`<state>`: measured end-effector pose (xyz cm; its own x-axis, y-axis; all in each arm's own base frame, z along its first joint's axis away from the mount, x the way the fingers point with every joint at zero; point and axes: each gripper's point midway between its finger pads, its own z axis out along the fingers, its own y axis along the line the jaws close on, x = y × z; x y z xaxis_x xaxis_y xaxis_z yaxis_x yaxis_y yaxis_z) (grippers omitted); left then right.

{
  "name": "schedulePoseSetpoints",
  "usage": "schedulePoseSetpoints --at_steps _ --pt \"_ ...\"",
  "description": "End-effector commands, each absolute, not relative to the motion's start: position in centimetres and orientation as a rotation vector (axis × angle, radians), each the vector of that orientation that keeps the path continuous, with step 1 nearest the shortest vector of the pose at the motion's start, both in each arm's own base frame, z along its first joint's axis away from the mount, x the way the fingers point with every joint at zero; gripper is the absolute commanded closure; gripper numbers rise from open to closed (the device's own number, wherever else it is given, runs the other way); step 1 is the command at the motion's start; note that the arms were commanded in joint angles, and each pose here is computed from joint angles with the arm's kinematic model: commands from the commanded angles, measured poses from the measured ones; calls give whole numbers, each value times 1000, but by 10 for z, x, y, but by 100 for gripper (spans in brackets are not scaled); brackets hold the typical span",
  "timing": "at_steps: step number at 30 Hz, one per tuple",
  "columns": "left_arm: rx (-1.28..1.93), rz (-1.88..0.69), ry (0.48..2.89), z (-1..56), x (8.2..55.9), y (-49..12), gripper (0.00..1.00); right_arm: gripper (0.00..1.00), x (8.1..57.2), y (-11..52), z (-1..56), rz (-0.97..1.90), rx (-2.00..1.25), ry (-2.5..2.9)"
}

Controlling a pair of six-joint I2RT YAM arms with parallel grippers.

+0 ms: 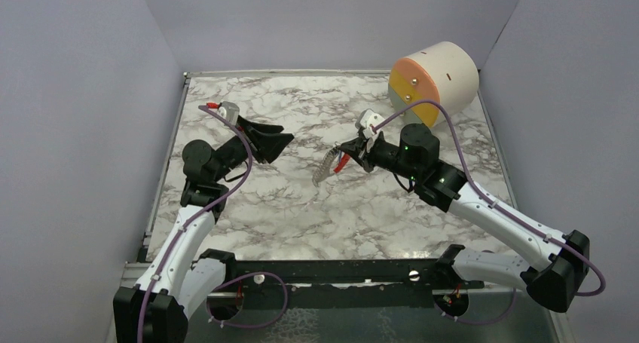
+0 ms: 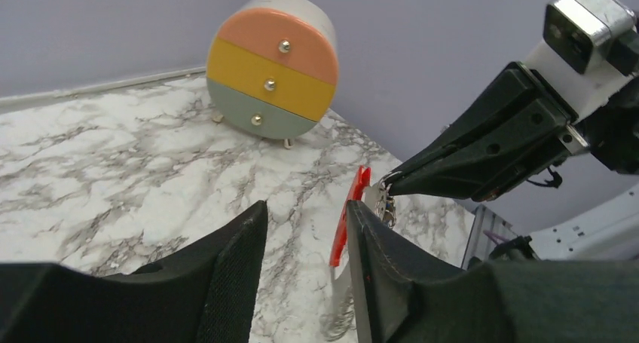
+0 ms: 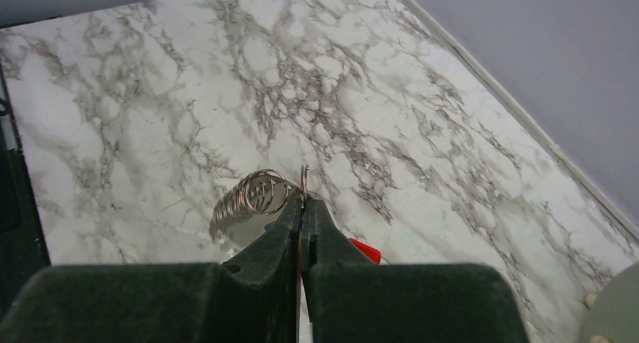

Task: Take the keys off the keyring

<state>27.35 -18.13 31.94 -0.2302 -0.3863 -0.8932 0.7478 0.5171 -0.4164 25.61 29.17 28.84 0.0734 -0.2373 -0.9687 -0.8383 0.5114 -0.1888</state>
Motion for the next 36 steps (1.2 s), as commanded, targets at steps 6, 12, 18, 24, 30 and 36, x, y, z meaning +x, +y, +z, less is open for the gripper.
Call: schedulePoseSetpoints --at_steps 6,12,18,24,30,36 --pt "770 -1207 1277 327 215 -244 62 99 223 308 280 722 -1100 1457" --pt "873 -1181 1231 316 205 -251 63 99 219 311 273 727 -1116 1469" --pt "906 -1175 1246 301 207 -256 64 99 215 314 274 747 -1132 1458" --pt "986 -1191 1238 288 205 -267 67 99 210 319 276 775 -1148 1443" --pt "1035 -1171 1203 285 203 -274 69 99 208 322 273 785 -1160 1448" --pt "1059 -1159 1171 290 202 -280 80 99 207 324 272 786 -1168 1451"
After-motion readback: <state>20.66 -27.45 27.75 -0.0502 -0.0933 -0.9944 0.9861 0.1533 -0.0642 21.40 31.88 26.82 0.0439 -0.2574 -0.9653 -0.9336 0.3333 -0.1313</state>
